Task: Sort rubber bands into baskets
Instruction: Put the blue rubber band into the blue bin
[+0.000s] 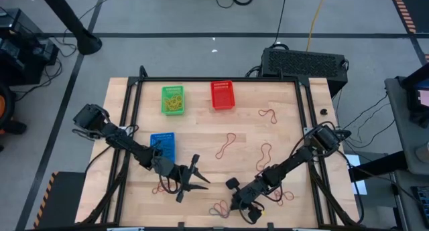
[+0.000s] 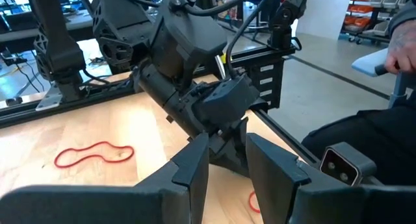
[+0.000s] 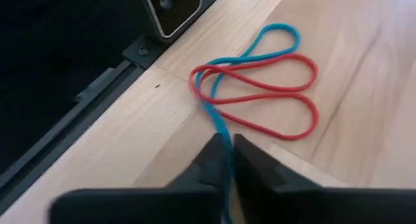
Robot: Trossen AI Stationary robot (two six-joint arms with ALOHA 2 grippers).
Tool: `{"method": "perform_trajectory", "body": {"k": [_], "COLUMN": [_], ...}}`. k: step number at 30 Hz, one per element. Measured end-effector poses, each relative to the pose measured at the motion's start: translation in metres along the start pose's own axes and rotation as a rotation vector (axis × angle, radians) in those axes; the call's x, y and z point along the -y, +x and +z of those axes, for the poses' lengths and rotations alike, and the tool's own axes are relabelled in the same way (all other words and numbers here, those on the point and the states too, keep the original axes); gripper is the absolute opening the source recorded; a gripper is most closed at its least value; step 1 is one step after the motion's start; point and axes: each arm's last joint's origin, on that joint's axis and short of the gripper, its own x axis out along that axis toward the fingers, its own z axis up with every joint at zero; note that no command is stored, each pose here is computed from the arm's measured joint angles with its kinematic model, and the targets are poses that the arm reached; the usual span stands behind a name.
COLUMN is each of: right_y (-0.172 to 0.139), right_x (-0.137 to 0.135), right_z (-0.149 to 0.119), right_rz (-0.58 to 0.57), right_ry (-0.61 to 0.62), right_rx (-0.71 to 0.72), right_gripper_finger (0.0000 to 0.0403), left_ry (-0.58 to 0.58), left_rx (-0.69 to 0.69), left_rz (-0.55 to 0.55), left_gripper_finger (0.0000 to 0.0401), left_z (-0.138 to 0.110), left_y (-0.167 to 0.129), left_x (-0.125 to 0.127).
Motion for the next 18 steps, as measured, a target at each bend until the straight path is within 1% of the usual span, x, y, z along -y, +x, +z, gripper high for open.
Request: {"method": "perform_trajectory", "body": {"k": [2, 5, 9, 12, 18], "right_y": [0.0, -0.004, -0.02, -0.041, -0.077], "right_x": [-0.001, -0.001, -0.003, -0.003, -0.003], "right_z": [0.0, 0.001, 0.009, 0.026, 0.055], "right_rz": [0.015, 0.022, 0.027, 0.023, 0.011], "right_ry": [0.017, 0.058, 0.046, 0.019, -0.048], "right_rx": [-0.005, -0.015, -0.043, 0.001, 0.133], "right_gripper_finger": [0.0008, 0.0007, 0.0002, 0.0001, 0.0001], "left_ry": [0.001, 0.003, 0.009, 0.027, 0.023], "left_rx": [-0.002, -0.011, -0.011, -0.011, -0.029], "left_rz": [0.0, -0.001, -0.001, -0.001, 0.008], "left_gripper_finger": [0.0112, 0.0112, 0.0112, 0.0112, 0.0112], "left_z": [0.0, -0.001, -0.001, -0.001, -0.003], "left_y": [0.0, 0.0, 0.0, 0.0, 0.0], "left_x": [0.0, 0.0, 0.0, 0.0, -0.003]}}
